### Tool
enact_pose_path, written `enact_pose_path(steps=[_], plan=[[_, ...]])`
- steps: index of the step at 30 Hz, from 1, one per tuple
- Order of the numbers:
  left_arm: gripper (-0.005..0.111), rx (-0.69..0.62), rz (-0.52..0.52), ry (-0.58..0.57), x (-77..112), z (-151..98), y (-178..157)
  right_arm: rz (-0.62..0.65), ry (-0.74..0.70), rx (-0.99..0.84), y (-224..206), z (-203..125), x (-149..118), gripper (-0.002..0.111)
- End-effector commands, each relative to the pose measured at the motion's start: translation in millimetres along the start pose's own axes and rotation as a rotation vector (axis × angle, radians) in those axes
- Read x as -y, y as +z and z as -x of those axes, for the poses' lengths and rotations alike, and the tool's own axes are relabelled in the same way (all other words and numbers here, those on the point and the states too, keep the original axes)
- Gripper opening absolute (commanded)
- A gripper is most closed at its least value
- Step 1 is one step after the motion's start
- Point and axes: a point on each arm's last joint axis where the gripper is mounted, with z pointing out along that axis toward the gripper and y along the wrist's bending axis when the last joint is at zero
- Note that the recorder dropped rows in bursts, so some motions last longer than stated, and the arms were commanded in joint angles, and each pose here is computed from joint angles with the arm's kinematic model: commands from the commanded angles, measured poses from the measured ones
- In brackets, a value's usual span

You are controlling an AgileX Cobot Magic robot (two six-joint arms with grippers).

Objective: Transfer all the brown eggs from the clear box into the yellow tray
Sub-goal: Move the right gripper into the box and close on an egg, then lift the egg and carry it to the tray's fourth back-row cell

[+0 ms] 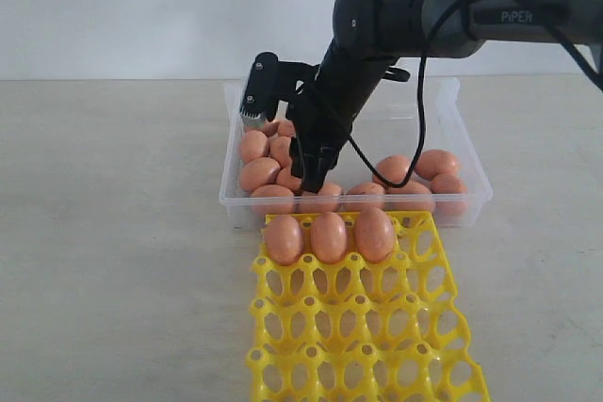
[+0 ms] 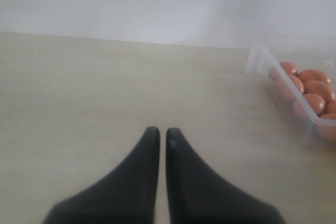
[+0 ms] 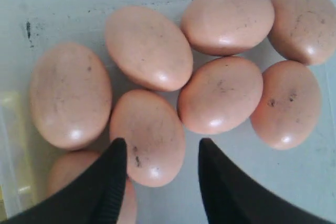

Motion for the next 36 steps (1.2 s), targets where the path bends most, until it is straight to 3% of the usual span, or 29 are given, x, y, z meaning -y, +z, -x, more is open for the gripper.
enact_pose_path(steps=[1, 21, 23, 25, 28, 36], plan=[[0.004, 0.011, -0.001, 0.008, -0.1, -0.1, 0.2, 0.013, -0.032, -0.004, 4.3, -0.6, -0.6, 0.052], [0.004, 0.011, -0.001, 0.008, -0.1, -0.1, 0.2, 0.041, -0.04, -0.033, 40.2, -11.3, -5.8, 0.052], [0.004, 0.011, -0.001, 0.008, -0.1, -0.1, 0.2, 0.042, -0.036, -0.034, 40.2, -11.4, -6.0, 0.045], [0.004, 0.011, -0.001, 0.008, -0.1, -0.1, 0.2, 0.041, -0.036, -0.032, 39.3, -11.0, -5.7, 0.03], [0.004, 0.011, -0.001, 0.008, -0.1, -0.1, 0.2, 0.034, -0.038, -0.027, 34.6, -9.4, -4.6, -0.001], [0.004, 0.011, -0.001, 0.008, -0.1, -0.1, 0.2, 0.01, 0.337, 0.048, 2.1, -2.6, 5.0, 0.0]])
